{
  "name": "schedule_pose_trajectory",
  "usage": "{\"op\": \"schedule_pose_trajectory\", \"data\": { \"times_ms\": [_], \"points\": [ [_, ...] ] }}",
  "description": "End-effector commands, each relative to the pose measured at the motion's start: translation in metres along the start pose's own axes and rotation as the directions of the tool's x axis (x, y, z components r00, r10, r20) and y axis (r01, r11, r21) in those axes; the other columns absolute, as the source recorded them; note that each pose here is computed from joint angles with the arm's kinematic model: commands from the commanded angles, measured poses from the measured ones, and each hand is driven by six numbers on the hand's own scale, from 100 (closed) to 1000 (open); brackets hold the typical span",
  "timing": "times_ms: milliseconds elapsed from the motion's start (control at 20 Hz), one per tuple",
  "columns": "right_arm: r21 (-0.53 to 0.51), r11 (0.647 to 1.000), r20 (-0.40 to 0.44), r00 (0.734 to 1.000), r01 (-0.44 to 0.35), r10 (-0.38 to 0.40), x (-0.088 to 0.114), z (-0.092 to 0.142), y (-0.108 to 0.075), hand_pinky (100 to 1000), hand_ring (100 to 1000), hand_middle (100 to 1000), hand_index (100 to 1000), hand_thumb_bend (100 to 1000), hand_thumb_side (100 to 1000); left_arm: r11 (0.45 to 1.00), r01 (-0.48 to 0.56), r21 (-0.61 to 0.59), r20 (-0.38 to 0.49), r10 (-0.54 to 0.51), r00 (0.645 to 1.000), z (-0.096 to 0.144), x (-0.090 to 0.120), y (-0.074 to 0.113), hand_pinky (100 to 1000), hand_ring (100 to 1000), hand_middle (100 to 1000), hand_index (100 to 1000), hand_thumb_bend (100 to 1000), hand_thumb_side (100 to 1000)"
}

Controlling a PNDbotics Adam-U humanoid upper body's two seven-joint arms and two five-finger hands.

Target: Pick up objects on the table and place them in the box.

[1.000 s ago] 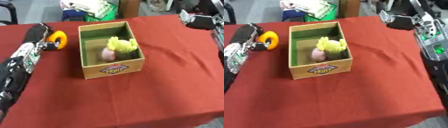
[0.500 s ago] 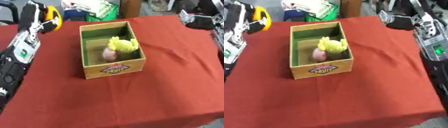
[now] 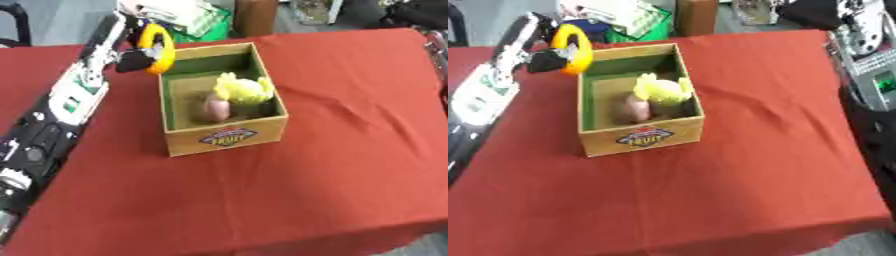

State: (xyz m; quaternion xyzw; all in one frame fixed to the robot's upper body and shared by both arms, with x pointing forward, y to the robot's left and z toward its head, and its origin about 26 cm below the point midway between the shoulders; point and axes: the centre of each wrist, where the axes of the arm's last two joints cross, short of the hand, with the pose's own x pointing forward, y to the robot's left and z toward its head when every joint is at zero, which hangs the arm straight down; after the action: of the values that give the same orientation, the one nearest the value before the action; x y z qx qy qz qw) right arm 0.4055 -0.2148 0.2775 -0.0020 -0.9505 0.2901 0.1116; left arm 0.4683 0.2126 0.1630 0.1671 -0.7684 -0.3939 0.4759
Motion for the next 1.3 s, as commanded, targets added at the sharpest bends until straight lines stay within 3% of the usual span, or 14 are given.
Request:
{"op": "schedule_pose_trajectory", "data": {
  "times_ms": [50, 100, 150, 200, 350, 450, 500, 550, 600, 700, 750, 950, 1300],
  "points": [
    [0.023, 1.0, 0.044, 0.999, -0.013, 0.012, 0.008, -0.013, -0.005, 647, 747, 692, 764, 100, 214, 0.995, 0.025, -0.099, 0.081, -0.017, 0.997, -0.009, 0.012, 0.002, 707, 613, 591, 747, 593, 231],
    [0.029, 0.999, 0.044, 0.999, -0.015, 0.013, 0.008, -0.012, -0.005, 646, 747, 691, 764, 100, 215, 0.99, 0.034, -0.136, 0.082, -0.023, 0.996, -0.007, 0.011, 0.001, 727, 648, 637, 773, 644, 320],
    [0.033, 0.999, 0.044, 0.999, -0.015, 0.014, 0.008, -0.012, -0.005, 646, 747, 691, 764, 100, 216, 0.987, 0.036, -0.156, 0.077, -0.024, 0.997, -0.006, 0.008, 0.002, 759, 713, 722, 814, 706, 468],
    [0.038, 0.999, 0.042, 0.999, -0.017, 0.015, 0.008, -0.011, -0.006, 645, 746, 690, 763, 100, 217, 0.987, 0.028, -0.159, 0.062, -0.019, 0.998, -0.004, 0.005, 0.003, 779, 748, 761, 839, 719, 543],
    [0.053, 0.998, 0.031, 0.999, -0.019, 0.017, 0.006, -0.008, -0.007, 640, 746, 689, 762, 100, 217, 0.994, -0.003, -0.112, 0.016, 0.005, 1.0, 0.002, -0.002, 0.01, 810, 789, 808, 869, 610, 651],
    [0.062, 0.998, 0.026, 0.999, -0.021, 0.019, 0.005, -0.005, -0.008, 637, 745, 688, 762, 100, 217, 0.998, -0.041, -0.05, -0.013, 0.04, 0.999, 0.007, -0.004, 0.016, 806, 781, 798, 856, 538, 599],
    [0.065, 0.998, 0.022, 1.0, -0.022, 0.021, 0.004, -0.003, -0.009, 634, 745, 688, 763, 100, 215, 0.998, -0.058, -0.016, -0.019, 0.058, 0.998, 0.011, -0.005, 0.021, 796, 758, 767, 827, 495, 521],
    [0.066, 0.998, 0.022, 1.0, -0.023, 0.021, 0.004, -0.002, -0.01, 625, 742, 688, 764, 100, 213, 0.997, -0.074, 0.021, -0.021, 0.074, 0.997, 0.016, -0.004, 0.027, 775, 710, 707, 793, 444, 390],
    [0.066, 0.998, 0.03, 0.999, -0.021, 0.019, 0.005, 0.0, -0.011, 591, 738, 688, 767, 100, 208, 0.994, -0.086, 0.069, -0.022, 0.088, 0.996, 0.023, -0.004, 0.035, 752, 666, 657, 770, 267, 237],
    [0.076, 0.997, 0.046, 0.999, -0.013, 0.009, 0.005, 0.004, -0.013, 612, 694, 678, 765, 100, 208, 0.978, -0.127, 0.166, -0.024, 0.133, 0.991, 0.041, -0.001, 0.046, 735, 631, 613, 750, 180, 212],
    [0.086, 0.996, 0.049, 0.999, -0.009, 0.004, 0.005, 0.007, -0.014, 613, 713, 687, 765, 100, 219, 0.967, -0.15, 0.203, -0.021, 0.158, 0.987, 0.049, 0.001, 0.05, 729, 618, 597, 739, 225, 231],
    [0.137, 0.99, 0.011, 1.0, -0.014, 0.012, 0.0, 0.024, -0.019, 604, 710, 677, 758, 100, 224, 0.903, -0.278, 0.328, 0.021, 0.287, 0.958, 0.091, 0.009, 0.06, 715, 601, 577, 720, 222, 212],
    [0.205, 0.979, -0.088, 0.996, -0.016, 0.034, -0.009, 0.06, -0.024, 590, 705, 662, 748, 100, 236, 0.823, -0.346, 0.451, 0.077, 0.35, 0.934, 0.146, 0.022, 0.06, 708, 592, 563, 701, 222, 197]
  ]
}}
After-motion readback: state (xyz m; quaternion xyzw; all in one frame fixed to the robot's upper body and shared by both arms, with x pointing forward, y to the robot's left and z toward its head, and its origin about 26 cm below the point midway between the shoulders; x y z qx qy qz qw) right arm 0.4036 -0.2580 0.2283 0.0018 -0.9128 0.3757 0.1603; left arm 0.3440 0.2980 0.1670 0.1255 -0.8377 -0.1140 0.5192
